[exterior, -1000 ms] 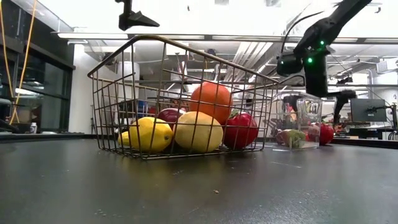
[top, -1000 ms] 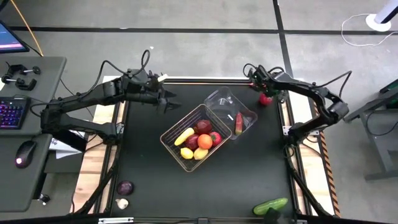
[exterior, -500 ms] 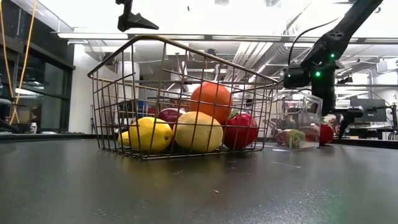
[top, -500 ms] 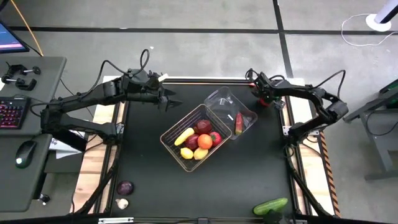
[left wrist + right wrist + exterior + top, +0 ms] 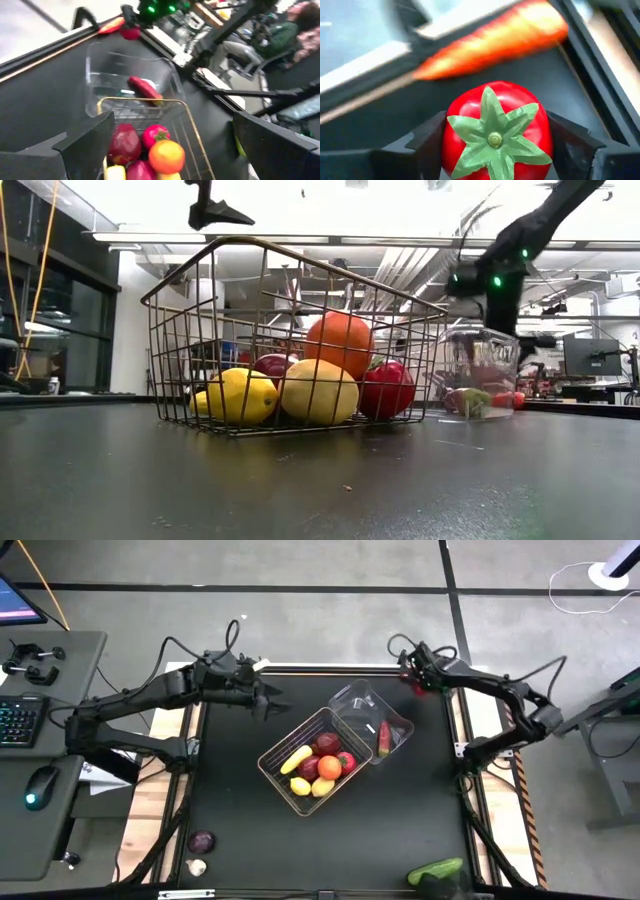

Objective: Sort produce into baskets
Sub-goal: Put the tomato into the gold wire basket

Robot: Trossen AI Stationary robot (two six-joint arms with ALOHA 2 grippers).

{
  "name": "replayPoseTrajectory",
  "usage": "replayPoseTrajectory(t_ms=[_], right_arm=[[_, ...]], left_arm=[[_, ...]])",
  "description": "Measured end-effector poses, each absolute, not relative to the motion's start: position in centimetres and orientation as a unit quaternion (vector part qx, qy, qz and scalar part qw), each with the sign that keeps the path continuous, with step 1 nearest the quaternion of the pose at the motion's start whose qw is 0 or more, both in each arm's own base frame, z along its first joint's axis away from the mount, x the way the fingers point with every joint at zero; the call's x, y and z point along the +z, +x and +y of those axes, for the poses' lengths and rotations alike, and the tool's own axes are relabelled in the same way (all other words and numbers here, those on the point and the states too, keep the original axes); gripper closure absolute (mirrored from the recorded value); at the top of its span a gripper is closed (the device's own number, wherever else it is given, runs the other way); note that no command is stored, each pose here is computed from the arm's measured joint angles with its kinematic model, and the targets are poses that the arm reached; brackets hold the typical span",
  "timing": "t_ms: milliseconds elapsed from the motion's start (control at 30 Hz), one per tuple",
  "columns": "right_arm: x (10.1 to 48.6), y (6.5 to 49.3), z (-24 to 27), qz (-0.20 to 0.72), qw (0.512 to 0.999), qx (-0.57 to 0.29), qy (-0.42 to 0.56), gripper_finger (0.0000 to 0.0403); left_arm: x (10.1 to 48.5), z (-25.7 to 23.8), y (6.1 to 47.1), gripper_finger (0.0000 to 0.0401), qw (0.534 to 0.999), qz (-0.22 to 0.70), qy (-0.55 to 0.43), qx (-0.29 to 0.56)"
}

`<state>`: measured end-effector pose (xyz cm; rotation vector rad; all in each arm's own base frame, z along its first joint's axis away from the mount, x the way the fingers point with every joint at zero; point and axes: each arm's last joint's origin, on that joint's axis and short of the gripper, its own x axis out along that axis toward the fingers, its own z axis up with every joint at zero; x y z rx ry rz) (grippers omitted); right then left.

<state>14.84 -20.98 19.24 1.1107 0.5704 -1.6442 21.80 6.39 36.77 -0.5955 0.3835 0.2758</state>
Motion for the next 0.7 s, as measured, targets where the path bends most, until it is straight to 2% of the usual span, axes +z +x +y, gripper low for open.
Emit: replayPoseTrajectory(t_ms=[133, 233, 333, 433, 533, 700], right_arm=[[23.2, 16.1, -21.0, 0.224, 0.577, -0.657, 0.429, 0.0135], [27.6, 17.9, -20.0, 0.178, 0.662, -0.611, 0.397, 0.0135], [31.1, 20.6, -17.9, 0.161, 0.758, -0.514, 0.367, 0.0135], [33.2, 23.5, -14.9, 0.177, 0.831, -0.398, 0.346, 0.0135], [33.2, 26.3, -10.9, 0.218, 0.869, -0.298, 0.329, 0.0135], [31.3, 30.0, -4.7, 0.279, 0.891, -0.189, 0.302, 0.0135]], left_arm=[[37.5, 6.0, 20.8, 0.0006, 0.935, 0.176, -0.284, 0.123], [38.1, 5.8, 19.8, 0.0006, 0.940, 0.162, -0.275, 0.120], [39.1, 5.5, 18.3, 0.0006, 0.952, 0.135, -0.248, 0.121], [39.9, 5.2, 16.9, 0.0006, 0.960, 0.113, -0.223, 0.126], [40.7, 4.8, 15.4, 0.0006, 0.965, 0.087, -0.216, 0.124], [41.7, 3.8, 13.0, 0.0006, 0.966, 0.052, -0.238, 0.085]])
